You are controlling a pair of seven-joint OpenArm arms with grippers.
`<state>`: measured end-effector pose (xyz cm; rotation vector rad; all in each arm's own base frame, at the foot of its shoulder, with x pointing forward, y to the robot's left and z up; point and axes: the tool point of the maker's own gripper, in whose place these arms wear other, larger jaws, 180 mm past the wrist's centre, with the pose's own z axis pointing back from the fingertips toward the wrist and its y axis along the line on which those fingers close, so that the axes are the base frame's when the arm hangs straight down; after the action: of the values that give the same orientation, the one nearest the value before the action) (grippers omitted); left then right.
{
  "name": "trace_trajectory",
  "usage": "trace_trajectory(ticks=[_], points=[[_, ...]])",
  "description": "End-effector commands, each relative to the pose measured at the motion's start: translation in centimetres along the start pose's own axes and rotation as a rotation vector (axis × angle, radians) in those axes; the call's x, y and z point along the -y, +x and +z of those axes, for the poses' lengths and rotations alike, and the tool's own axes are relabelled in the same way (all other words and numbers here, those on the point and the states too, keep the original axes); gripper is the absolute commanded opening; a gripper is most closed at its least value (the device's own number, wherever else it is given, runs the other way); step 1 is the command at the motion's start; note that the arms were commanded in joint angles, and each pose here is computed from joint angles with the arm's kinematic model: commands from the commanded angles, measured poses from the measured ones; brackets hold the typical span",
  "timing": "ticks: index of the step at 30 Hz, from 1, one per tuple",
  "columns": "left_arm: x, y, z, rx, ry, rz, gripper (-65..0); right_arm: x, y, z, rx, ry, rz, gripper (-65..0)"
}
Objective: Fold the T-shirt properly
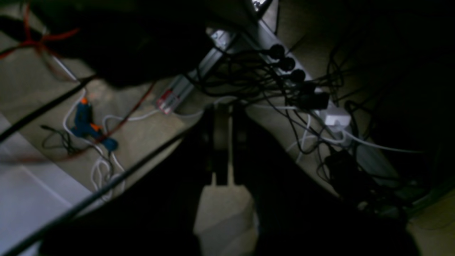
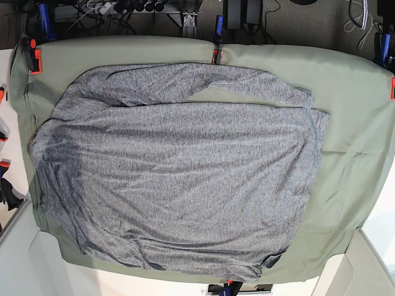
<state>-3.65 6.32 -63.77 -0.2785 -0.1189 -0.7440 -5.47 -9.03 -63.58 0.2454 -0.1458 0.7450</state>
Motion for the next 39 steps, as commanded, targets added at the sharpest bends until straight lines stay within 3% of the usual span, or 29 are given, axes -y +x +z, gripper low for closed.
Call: trace_trajectory(ticks=[1,8,13,17,19,23,30,32,36,39], points=[[0.6,0.1,0.4,0.028,-0.007,-0.003,-53.0,-0.3,-0.5,0.6,0.014,0.001,0.003,-61.5],[1.8,0.9,3.9,0.145,0.009,-0.046,-53.0,-0.8,-0.3,3.9,0.105,-0.025,0.059,-61.5],[2.7,2.1,6.6,0.222,0.021,-0.084,-52.9,-1.0,1.1,7.2,0.205,-0.037,0.011,-61.5],[2.3,3.1,8.8,0.251,0.097,-0.130,-52.7,-1.1,2.1,10.2,0.273,-0.057,-0.001,-61.5],[1.9,3.9,10.0,0.264,0.132,-0.153,-48.2,-0.3,2.6,11.9,0.301,-0.107,-0.002,-61.5],[1.7,5.3,12.5,0.295,0.158,-0.175,-31.9,2.3,3.9,15.3,0.373,-0.217,-0.071,-61.5],[0.6,7.9,17.2,0.345,0.242,-0.188,-31.2,8.3,7.0,20.6,0.506,-0.350,-0.268,-61.4],[0.3,8.3,18.4,0.344,0.260,-0.190,-31.2,9.8,7.9,21.8,0.536,-0.361,-0.336,-57.4],[0.0,8.7,20.6,0.347,0.276,-0.195,-31.2,11.8,9.6,24.3,0.597,-0.356,-0.429,-40.6],[0.4,7.9,21.6,0.321,0.258,-0.212,-31.2,12.8,10.4,25.8,0.630,-0.372,-0.456,-37.1]])
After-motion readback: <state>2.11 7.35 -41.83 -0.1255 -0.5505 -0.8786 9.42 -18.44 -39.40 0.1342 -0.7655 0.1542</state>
